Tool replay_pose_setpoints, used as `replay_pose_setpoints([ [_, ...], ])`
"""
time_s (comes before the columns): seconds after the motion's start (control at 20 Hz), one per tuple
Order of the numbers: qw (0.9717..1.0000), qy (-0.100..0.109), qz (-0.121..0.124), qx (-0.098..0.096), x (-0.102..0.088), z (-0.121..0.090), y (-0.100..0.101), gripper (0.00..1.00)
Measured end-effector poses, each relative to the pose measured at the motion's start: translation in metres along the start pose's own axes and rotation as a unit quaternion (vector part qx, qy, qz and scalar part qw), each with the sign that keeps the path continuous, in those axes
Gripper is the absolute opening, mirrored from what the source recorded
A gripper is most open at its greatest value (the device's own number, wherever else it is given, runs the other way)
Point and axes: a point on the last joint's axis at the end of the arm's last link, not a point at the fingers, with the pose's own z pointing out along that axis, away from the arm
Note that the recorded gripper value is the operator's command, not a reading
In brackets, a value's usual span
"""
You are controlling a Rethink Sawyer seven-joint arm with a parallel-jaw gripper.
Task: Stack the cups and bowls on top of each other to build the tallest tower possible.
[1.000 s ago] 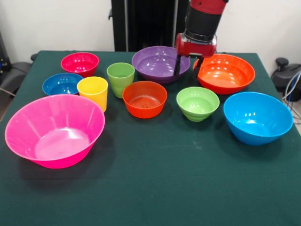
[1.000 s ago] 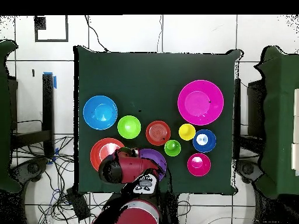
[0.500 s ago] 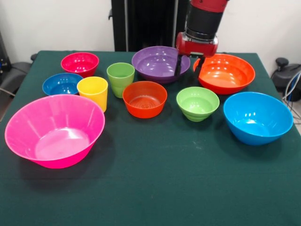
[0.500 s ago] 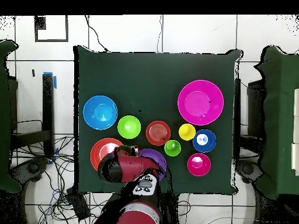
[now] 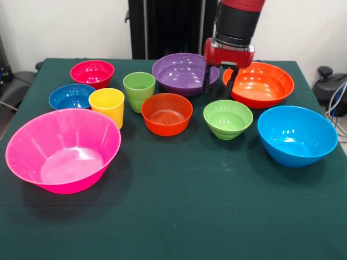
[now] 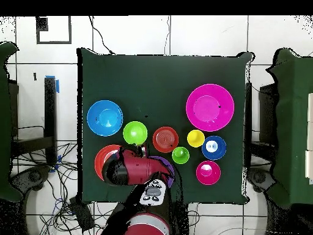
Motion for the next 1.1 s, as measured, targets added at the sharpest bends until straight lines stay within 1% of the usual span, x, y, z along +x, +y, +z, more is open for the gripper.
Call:
replay_pose_setpoints([
  [0.3,0.9999,-0.015,0.000,0.001,-0.016,-0.001,-0.002,1.00],
  [0.55,0.9997,-0.024,0.001,0.003,-0.026,0.001,-0.004,1.00],
  [0.8,0.9997,-0.024,0.004,0.004,-0.031,0.010,-0.009,1.00],
  [1.1,0.9998,-0.017,0.004,0.005,-0.030,0.023,-0.010,1.00],
])
